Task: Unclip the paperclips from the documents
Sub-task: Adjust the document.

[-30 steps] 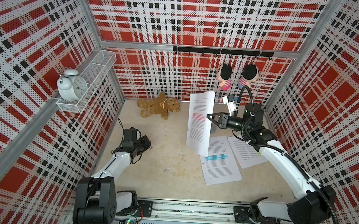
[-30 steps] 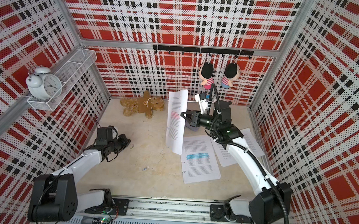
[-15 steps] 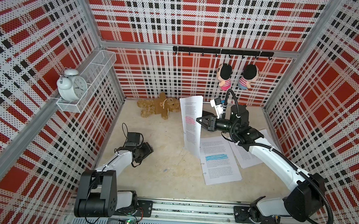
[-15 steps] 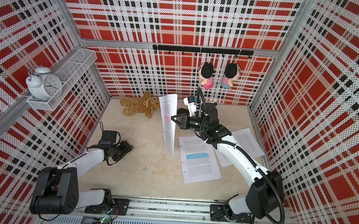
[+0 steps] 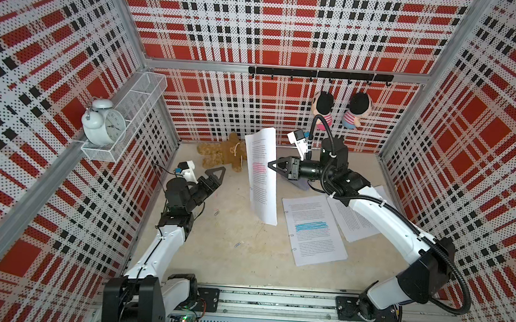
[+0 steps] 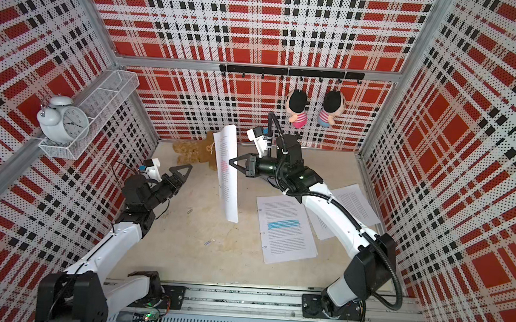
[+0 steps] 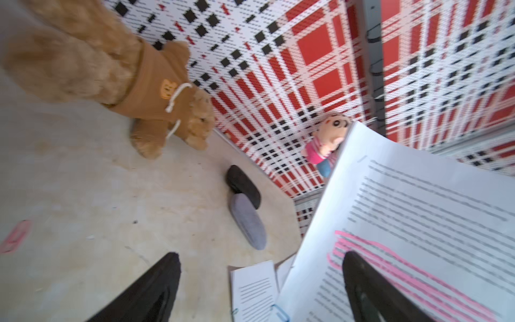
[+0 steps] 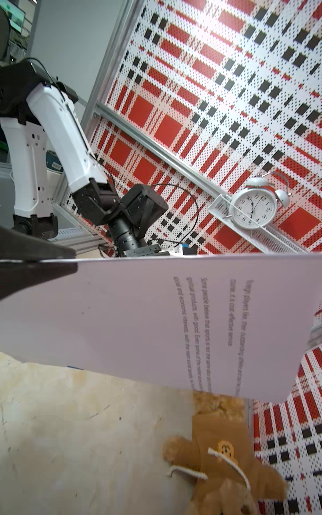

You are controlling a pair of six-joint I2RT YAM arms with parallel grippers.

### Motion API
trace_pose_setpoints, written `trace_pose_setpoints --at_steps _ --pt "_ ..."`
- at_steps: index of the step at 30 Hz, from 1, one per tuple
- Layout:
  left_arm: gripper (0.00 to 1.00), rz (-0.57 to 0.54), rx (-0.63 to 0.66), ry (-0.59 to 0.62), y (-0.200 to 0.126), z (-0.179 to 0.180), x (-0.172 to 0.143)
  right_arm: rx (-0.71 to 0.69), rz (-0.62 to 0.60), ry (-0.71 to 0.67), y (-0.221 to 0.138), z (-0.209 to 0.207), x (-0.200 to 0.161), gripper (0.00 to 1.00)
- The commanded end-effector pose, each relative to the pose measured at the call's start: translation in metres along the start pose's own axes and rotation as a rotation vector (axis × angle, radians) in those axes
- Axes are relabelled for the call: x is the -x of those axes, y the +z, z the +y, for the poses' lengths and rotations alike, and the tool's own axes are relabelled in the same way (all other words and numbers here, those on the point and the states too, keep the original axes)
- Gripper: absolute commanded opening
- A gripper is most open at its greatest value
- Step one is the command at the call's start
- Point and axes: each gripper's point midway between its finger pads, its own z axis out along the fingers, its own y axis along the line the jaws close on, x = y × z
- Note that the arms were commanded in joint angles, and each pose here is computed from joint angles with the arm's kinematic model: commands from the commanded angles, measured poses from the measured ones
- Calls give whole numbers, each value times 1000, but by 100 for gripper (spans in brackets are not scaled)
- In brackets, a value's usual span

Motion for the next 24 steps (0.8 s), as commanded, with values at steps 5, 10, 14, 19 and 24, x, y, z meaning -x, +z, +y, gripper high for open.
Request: trace_pose_setpoints --at_steps 5,10,14,19,24 --pt "96 -20 -457 16 -12 -90 22 158 57 14 18 46 9 0" --pt "98 51 -568 3 -9 -105 19 225 66 26 19 65 17 0" --pt "98 62 -562 14 -2 -98 19 255 69 26 19 74 23 0" --pt "98 72 -555 17 4 -95 19 282 68 24 18 84 28 0" --pt "99 154 -599 19 9 -109 4 312 76 25 21 86 30 0"
